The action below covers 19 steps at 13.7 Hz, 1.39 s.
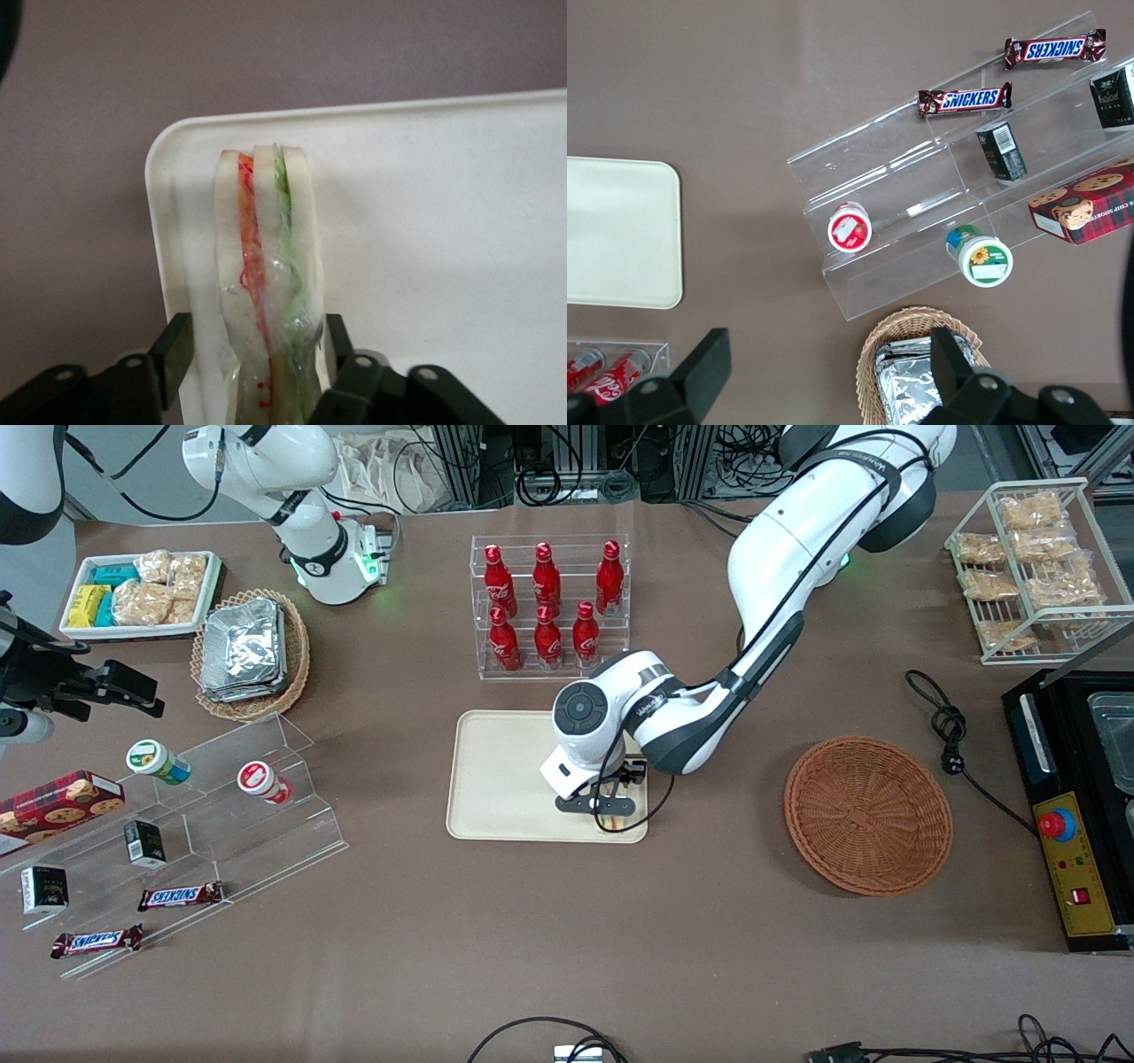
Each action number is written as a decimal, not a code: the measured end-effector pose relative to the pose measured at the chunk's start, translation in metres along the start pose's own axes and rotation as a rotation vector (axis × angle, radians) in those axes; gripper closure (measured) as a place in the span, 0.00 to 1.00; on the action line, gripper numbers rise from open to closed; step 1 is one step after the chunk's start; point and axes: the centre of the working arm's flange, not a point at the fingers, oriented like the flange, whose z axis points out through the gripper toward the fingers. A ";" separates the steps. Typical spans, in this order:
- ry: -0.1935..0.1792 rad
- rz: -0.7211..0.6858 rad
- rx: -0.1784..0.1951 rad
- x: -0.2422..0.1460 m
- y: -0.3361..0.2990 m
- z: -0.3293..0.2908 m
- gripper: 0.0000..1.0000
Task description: Place sandwich from basket to tray
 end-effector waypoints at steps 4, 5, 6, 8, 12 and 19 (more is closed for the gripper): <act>0.079 -0.134 -0.034 0.018 -0.021 -0.067 0.00; 0.087 -0.167 -0.036 0.024 -0.041 -0.094 0.00; 0.085 -0.191 -0.037 0.030 -0.066 -0.124 0.00; 0.062 -0.196 -0.057 0.039 -0.133 -0.182 0.00; 0.052 -0.181 -0.070 0.039 -0.266 -0.245 0.00; 0.050 -0.132 -0.051 0.015 -0.413 -0.277 0.00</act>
